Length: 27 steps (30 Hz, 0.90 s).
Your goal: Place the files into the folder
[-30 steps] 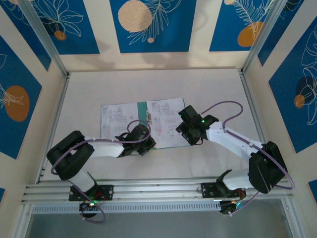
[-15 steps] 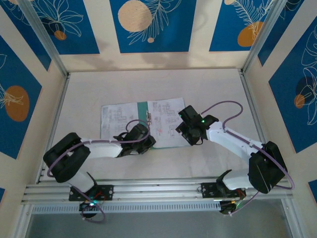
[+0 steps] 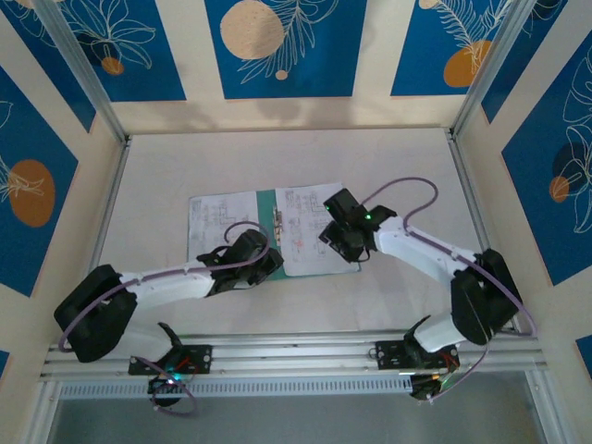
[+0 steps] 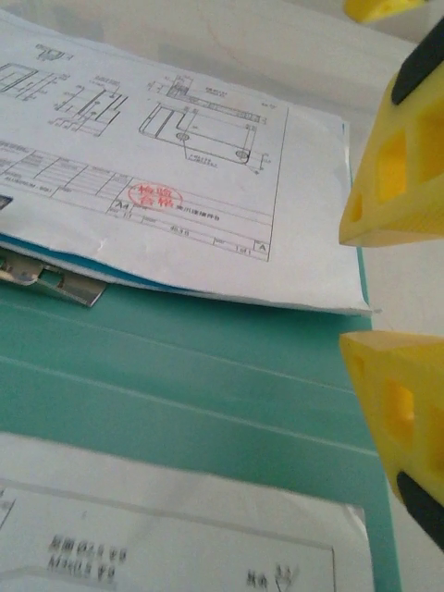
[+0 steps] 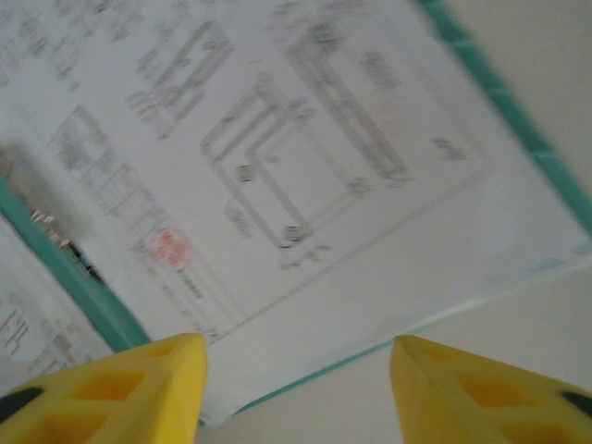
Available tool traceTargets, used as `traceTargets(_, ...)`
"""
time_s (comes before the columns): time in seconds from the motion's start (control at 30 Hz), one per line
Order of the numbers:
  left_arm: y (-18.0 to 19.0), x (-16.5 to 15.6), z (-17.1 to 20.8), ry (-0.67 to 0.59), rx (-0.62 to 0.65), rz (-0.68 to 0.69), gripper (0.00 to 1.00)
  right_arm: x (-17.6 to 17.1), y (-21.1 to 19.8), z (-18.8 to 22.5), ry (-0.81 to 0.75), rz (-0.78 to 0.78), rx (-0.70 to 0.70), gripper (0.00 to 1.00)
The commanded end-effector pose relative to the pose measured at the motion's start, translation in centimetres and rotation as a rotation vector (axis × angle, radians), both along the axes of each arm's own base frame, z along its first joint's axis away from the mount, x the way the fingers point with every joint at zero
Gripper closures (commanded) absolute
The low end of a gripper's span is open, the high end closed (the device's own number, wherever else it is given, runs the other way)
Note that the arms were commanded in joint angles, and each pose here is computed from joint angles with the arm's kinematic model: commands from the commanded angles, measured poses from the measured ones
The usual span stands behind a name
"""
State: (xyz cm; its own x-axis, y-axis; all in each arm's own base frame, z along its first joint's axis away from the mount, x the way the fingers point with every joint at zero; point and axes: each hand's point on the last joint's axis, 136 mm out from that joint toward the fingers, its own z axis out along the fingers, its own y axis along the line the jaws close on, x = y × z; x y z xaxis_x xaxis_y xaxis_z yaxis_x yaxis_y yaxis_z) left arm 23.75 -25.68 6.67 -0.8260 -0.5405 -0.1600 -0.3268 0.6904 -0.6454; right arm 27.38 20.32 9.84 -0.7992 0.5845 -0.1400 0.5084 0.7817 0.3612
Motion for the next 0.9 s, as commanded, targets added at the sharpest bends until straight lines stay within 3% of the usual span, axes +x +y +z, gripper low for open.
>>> traceTargets(0.0,3.5,-0.8,-1.8,0.042,0.132,0.023,0.76,2.5,3.9,0.9,-0.029,0.139,0.043,0.62)
traceTargets(0.2,7.5,-1.1,-2.6,0.081,0.196,0.032,0.89,6.9,9.1,0.2,-0.025,0.289,0.061,0.9)
traceTargets(0.33,10.1,-1.0,-3.1,0.111,0.239,0.024,0.95,9.8,11.5,-0.9,-0.032,0.346,0.068,1.0)
traceTargets(0.6,13.1,-0.6,-4.2,0.146,0.327,-0.004,1.0,14.2,14.2,-2.5,-0.053,0.403,0.082,1.0)
traceTargets(0.87,14.4,-1.2,-6.2,0.19,0.394,-0.005,1.0,16.4,14.6,-4.4,-0.023,0.397,0.102,1.0)
